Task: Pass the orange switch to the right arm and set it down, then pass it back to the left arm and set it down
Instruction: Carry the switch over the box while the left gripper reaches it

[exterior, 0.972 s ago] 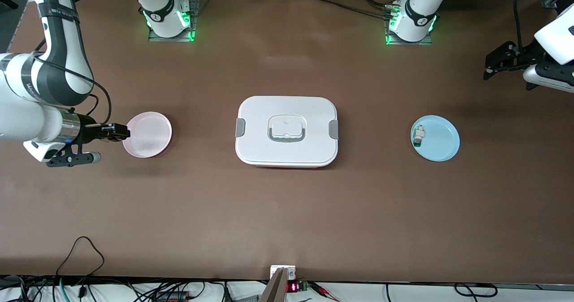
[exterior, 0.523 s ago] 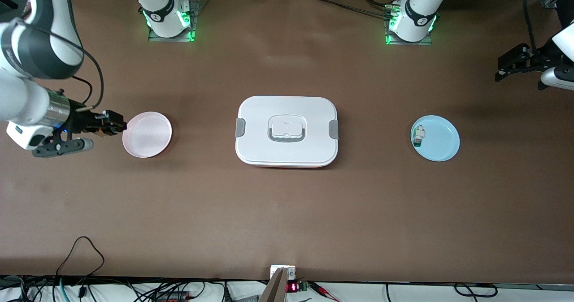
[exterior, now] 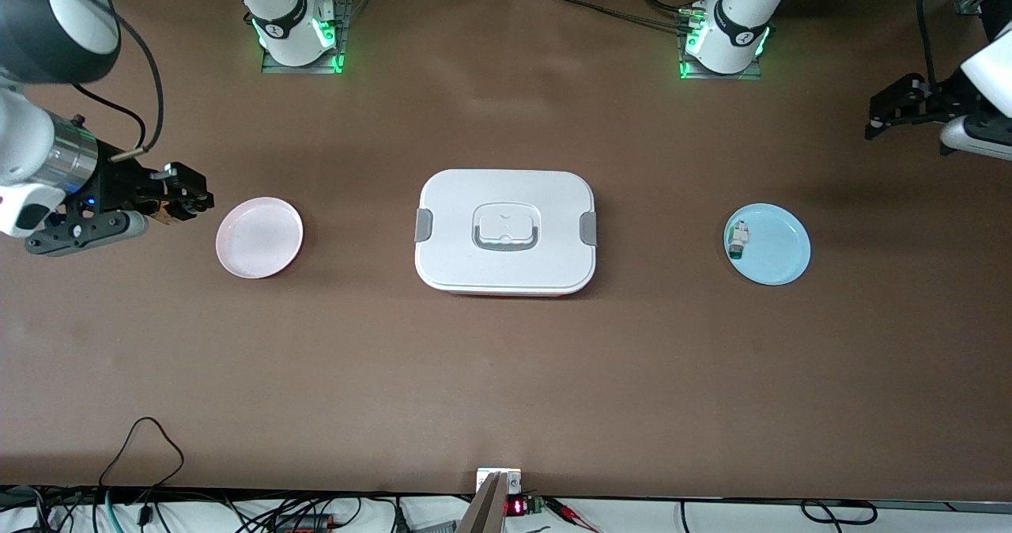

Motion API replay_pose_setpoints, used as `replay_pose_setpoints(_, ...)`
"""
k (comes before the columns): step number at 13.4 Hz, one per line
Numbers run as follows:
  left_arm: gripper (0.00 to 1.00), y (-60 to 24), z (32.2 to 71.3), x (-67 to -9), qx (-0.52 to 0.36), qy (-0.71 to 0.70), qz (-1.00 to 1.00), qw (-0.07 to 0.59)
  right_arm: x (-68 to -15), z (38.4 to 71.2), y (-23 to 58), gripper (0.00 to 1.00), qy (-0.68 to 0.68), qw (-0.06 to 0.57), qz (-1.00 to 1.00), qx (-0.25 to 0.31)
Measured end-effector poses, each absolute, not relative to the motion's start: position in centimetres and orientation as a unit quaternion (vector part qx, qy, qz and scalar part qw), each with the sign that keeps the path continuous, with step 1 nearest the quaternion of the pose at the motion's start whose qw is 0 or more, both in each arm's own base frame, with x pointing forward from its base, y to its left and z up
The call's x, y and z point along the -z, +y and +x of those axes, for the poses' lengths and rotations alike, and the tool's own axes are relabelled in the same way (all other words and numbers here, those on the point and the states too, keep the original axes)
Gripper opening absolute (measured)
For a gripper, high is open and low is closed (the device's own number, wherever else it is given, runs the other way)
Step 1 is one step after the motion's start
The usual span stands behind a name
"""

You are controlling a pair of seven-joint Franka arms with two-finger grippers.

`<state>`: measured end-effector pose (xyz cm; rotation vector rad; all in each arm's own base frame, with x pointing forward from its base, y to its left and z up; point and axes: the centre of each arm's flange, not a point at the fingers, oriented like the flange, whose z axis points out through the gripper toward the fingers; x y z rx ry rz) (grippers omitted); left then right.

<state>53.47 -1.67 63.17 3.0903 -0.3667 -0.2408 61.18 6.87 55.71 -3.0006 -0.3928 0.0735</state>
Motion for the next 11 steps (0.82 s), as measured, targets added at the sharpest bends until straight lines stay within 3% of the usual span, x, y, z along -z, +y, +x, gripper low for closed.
replay_pose_setpoints(3, 1.0, -2.6, 52.3, -60.7, 0.167, -0.125, 0.978, 0.017, -59.3, 60.9, 10.8, 0.74, -0.169, 0.047, -0.984, 0.009)
replay_pose_setpoints(8, 1.0, -2.4, 52.0, -58.6, 0.225, -0.181, 0.956, 0.042, -61.3, 60.3, 13.2, 0.74, -0.219, 0.07, -0.973, 0.034)
replay_pose_setpoints(9, 1.0, -2.4, 51.5, -57.8, 0.255, -0.197, 0.944, 0.074, -61.5, 60.3, 14.2, 0.74, -0.23, 0.091, -0.968, 0.044)
replay_pose_setpoints(11, 1.0, -0.4, 51.4, -54.6, 0.311, -0.182, 0.906, 0.22, -62.2, 60.5, 15.5, 0.74, -0.26, 0.144, -0.952, 0.073)
